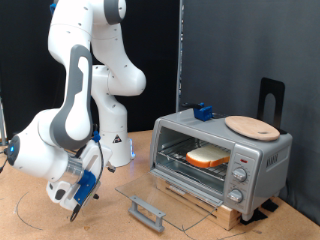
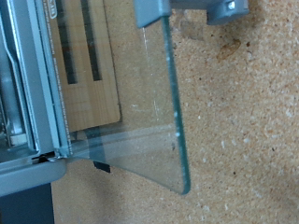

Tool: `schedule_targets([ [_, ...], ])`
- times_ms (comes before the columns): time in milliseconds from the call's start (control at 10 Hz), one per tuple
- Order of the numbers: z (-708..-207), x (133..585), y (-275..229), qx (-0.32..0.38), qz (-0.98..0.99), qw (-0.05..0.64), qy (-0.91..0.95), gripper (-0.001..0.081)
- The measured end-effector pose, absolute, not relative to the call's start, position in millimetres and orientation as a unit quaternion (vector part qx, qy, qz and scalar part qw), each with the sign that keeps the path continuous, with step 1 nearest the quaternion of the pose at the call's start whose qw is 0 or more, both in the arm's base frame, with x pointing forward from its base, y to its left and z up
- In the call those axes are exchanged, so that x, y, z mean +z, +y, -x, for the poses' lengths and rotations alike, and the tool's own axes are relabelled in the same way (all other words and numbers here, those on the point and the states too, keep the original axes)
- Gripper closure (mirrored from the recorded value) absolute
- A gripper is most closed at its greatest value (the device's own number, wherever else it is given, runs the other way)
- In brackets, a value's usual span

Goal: Make a piece of toast with the oven

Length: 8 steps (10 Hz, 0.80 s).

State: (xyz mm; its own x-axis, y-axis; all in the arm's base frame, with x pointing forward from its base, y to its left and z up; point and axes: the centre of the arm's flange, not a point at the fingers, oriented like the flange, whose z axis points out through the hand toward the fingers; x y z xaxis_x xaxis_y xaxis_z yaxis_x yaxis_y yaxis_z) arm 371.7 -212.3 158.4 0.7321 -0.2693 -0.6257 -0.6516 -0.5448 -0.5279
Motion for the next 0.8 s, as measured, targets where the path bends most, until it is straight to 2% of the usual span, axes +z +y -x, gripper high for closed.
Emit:
schedule_targets([
  [400,-374,146,-201,0.248,0.845,0.391,0.266,-0.0001],
  [800,-369,133,-168,0.27,0.84,0.398,0.252,-0.0001],
])
